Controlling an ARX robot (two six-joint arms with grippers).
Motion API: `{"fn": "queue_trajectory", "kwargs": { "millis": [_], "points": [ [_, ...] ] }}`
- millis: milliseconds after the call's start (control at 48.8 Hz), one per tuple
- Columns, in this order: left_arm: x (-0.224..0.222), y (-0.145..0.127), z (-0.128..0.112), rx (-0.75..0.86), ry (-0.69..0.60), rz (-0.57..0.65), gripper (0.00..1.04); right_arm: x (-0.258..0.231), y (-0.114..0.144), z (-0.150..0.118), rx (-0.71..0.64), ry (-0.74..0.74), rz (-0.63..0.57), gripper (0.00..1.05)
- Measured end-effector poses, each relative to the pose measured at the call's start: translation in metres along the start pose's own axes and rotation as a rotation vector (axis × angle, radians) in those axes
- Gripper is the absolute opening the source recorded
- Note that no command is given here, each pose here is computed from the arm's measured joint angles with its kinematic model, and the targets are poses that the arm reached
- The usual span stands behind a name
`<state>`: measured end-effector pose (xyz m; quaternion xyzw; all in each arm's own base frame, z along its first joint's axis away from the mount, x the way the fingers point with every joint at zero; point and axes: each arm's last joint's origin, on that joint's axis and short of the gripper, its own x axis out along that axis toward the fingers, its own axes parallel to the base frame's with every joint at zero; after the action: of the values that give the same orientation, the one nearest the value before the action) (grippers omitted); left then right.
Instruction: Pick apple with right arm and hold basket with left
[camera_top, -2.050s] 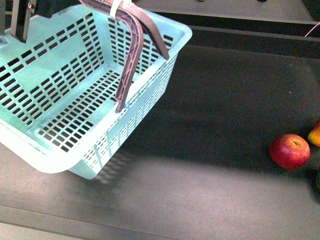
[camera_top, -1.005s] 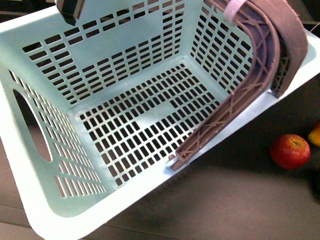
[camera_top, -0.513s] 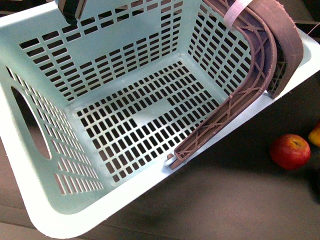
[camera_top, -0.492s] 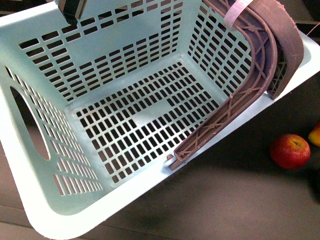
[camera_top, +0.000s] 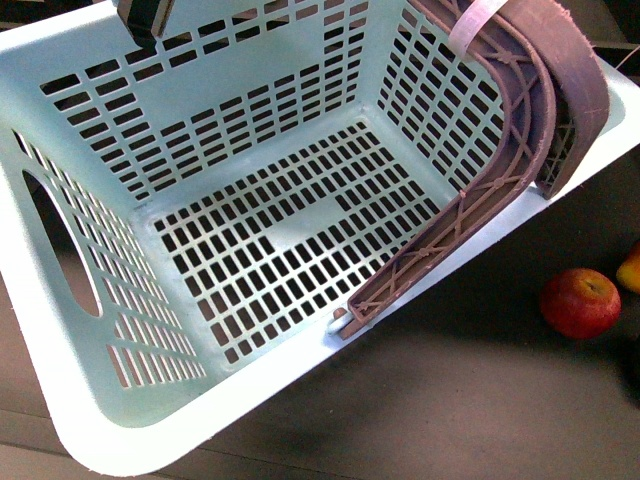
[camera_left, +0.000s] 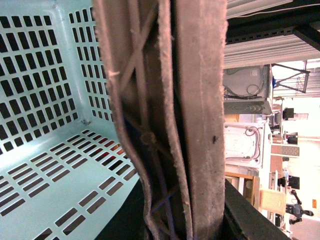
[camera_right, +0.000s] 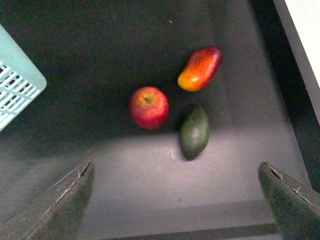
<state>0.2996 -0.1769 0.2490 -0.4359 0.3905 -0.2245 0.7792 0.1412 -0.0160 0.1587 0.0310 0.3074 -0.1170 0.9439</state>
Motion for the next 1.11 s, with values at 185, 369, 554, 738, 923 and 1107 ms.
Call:
{"fn": "queue_trajectory", "kwargs": {
  "millis": [185,369,554,738,923,1107],
  "points": [
    [0.000,0.000,0.000,0.000,0.000,0.000,0.19,0.039,0.003,0.012,-0.134,0.011,0.016,0.96],
    [0.000,0.000,0.000,0.000,0.001,-0.001,0.19,0.110,0.017,0.020,-0.296,0.064,0.072,0.96],
    [0.000,0.000,0.000,0.000,-0.001,0.001,0.19,0.165,0.021,-0.004,-0.344,0.189,0.088,0.96],
    [0.000,0.000,0.000,0.000,0.001,0.000,0.19,0.208,0.022,-0.033,-0.361,0.325,0.093,0.96],
    [0.000,0.000,0.000,0.000,0.001,0.000,0.19,0.238,0.024,-0.040,-0.372,0.361,0.089,0.96],
    [0.000,0.000,0.000,0.000,0.001,0.000,0.19,0.256,0.033,-0.045,-0.394,0.385,0.109,0.96]
  ]
}}
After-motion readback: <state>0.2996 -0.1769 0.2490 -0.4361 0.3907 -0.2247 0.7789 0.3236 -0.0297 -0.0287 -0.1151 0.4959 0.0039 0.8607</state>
